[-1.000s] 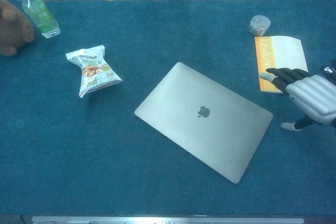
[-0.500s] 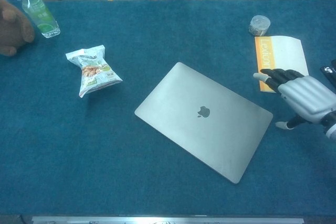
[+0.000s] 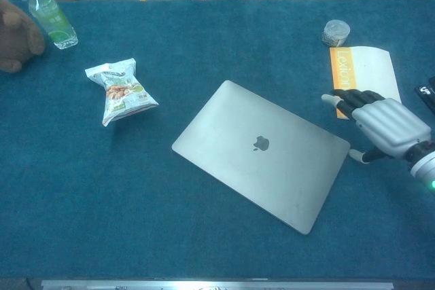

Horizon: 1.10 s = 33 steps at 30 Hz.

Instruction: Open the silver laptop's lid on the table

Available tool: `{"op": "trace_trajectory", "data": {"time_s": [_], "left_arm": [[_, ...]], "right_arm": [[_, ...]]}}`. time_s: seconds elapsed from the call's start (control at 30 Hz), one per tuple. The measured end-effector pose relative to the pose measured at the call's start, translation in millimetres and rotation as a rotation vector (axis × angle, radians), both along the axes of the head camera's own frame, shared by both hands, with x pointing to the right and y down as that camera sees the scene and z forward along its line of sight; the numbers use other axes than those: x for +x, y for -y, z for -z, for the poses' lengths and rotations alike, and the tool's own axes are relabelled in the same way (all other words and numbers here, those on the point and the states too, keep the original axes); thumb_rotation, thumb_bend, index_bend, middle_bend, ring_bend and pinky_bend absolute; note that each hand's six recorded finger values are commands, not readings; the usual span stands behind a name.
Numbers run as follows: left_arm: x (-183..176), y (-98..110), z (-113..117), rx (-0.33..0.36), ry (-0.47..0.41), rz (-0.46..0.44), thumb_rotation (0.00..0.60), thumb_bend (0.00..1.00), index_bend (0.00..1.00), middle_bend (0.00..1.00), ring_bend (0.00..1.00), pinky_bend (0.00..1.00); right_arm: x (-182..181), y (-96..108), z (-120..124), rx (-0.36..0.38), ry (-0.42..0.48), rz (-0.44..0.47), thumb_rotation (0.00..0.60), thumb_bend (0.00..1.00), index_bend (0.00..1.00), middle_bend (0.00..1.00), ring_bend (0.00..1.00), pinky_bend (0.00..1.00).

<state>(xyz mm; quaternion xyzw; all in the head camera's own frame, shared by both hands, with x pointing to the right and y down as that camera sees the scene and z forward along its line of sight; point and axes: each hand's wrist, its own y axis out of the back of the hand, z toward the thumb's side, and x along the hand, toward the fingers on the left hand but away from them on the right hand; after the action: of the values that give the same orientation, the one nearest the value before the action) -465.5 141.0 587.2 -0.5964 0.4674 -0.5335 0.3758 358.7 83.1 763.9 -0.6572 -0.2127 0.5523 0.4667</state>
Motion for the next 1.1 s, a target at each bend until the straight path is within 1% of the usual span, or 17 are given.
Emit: {"op": "trace_trajectory", "data": {"time_s": [0.13,0.33,0.63,0.77,1.1], "left_arm": [[-0.6,-0.1,-0.3,-0.001,0.001,0.001,0.6,0.25,0.05,0.0,0.0,0.01],[-2.7,-0.3,-0.2,0.002,0.003,0.005,0.6,0.25,0.05,0.0,0.0,0.01],[-7.3,-1.2,-0.4,0.0,0.008,0.019,0.6,0.25,0.05,0.0,0.0,0.01],[-9.4,-1.5,-0.8,-0.001,0.011,0.024,0.6,0.25,0.05,0.0,0.0,0.01],[-11.0,-1.1,-0.8,0.001,0.015,0.029,0.6,0.25,0.05,0.0,0.0,0.01]], "right_arm": [[-5.0,1.4,-3.0,0.002,0.006,0.003,0.6,0.23,0.0,0.02,0.0,0.11],[-18.3,11.0,-7.2,0.021,0.02,0.009,0.6,0.25,0.0,0.02,0.0,0.11],[-41.6,37.0,-15.2,0.059,0.03,0.019,0.6,0.25,0.0,0.02,0.0,0.11],[-49.3,50.4,-19.2,0.075,0.031,0.01,0.6,0.25,0.0,0.02,0.0,0.11],[-67.3,76.1,-25.8,0.102,0.044,-0.003,0.6,0.25,0.0,0.02,0.0,0.11]]}}
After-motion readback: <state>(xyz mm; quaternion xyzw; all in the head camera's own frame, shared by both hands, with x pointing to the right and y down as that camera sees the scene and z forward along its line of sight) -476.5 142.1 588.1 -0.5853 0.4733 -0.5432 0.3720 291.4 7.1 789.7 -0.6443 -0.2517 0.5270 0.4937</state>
